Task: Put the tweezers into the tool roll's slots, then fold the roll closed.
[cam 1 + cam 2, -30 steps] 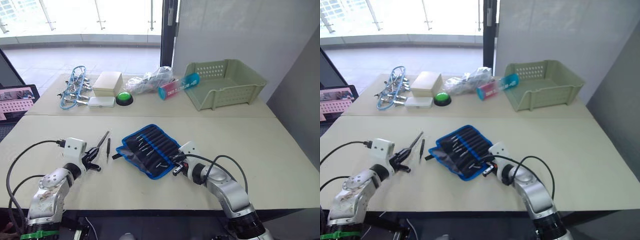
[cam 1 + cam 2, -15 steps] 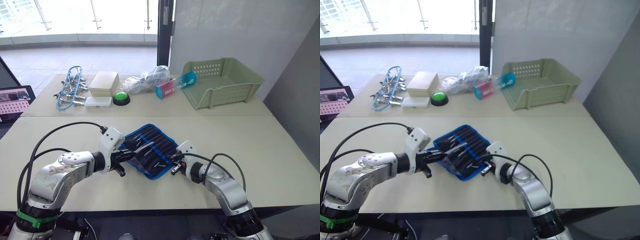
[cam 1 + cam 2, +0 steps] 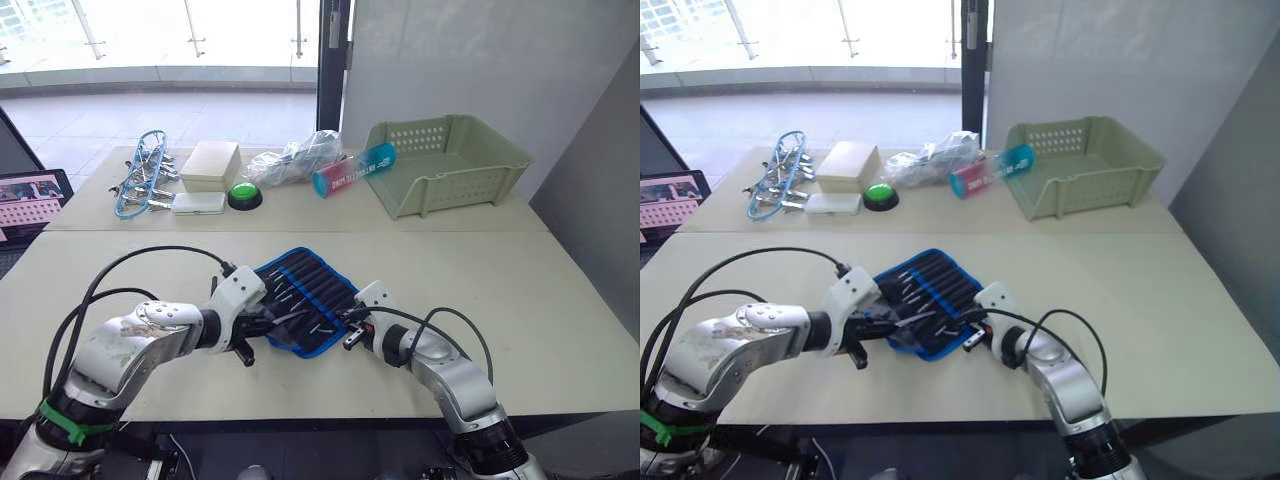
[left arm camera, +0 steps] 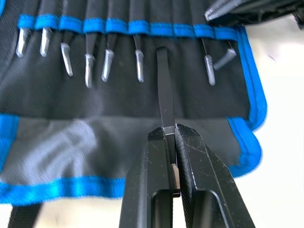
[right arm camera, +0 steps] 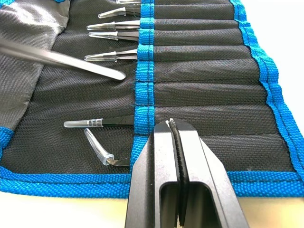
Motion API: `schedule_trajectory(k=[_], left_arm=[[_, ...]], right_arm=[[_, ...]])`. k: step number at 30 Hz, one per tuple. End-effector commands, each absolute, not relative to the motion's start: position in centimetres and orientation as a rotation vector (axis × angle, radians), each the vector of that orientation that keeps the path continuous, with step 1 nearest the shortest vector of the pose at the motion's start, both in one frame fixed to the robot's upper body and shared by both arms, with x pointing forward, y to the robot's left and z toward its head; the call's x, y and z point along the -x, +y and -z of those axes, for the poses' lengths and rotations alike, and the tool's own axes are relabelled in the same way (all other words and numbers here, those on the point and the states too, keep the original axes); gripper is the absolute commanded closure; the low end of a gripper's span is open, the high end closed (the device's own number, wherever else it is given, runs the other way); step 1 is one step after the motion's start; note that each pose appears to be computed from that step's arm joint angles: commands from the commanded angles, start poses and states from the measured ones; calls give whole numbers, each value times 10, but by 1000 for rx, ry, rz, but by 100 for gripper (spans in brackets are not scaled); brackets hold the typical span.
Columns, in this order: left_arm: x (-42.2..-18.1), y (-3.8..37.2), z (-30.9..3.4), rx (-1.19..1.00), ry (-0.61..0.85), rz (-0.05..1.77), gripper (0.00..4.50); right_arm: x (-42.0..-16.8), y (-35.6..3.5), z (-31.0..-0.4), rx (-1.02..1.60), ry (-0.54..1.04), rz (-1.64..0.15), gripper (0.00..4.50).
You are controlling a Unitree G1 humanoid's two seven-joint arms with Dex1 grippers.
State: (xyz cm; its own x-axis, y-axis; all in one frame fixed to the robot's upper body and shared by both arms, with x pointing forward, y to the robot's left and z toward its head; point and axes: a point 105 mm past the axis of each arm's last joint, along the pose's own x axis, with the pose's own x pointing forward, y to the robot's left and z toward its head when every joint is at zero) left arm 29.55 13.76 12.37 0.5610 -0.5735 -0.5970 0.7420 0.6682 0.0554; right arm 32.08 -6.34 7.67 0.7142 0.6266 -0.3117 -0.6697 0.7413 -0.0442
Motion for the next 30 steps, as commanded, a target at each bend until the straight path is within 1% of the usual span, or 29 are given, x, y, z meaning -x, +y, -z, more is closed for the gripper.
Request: schedule_trajectory(k=[1,9,12,14,19,22,25,27,28,29,30], left_arm=[[-303,133,-124,-341,568,782,448],[-320,109,-114,-302,547,814,448],[-336,98,-103,-273,521,798,448],[-349,92,-101,-256,473,779,448],[-365,83,-94,-240,422,766,448],[-365,79,-91,-217,423,789,448],[-358,80,-93,-197,426,817,448],[-356,82,-101,-177,400,825,374],[-355,83,-106,-162,377,836,348],[-353,85,-113,-140,352,841,308],[-352,86,-117,-126,337,843,283]], right_arm=[[-318,-76,-50,159,406,-661,450],[-315,-77,-49,159,407,-660,450],[-314,-78,-49,166,408,-661,450],[-313,-78,-49,167,409,-662,450],[-313,-78,-49,169,413,-663,450],[-312,-79,-49,170,416,-662,450],[-311,-81,-49,171,418,-657,450],[-311,-81,-49,170,419,-655,450],[-311,-81,-49,170,419,-655,450],[-311,-80,-49,169,419,-655,450],[-311,-80,-49,168,419,-655,450]])
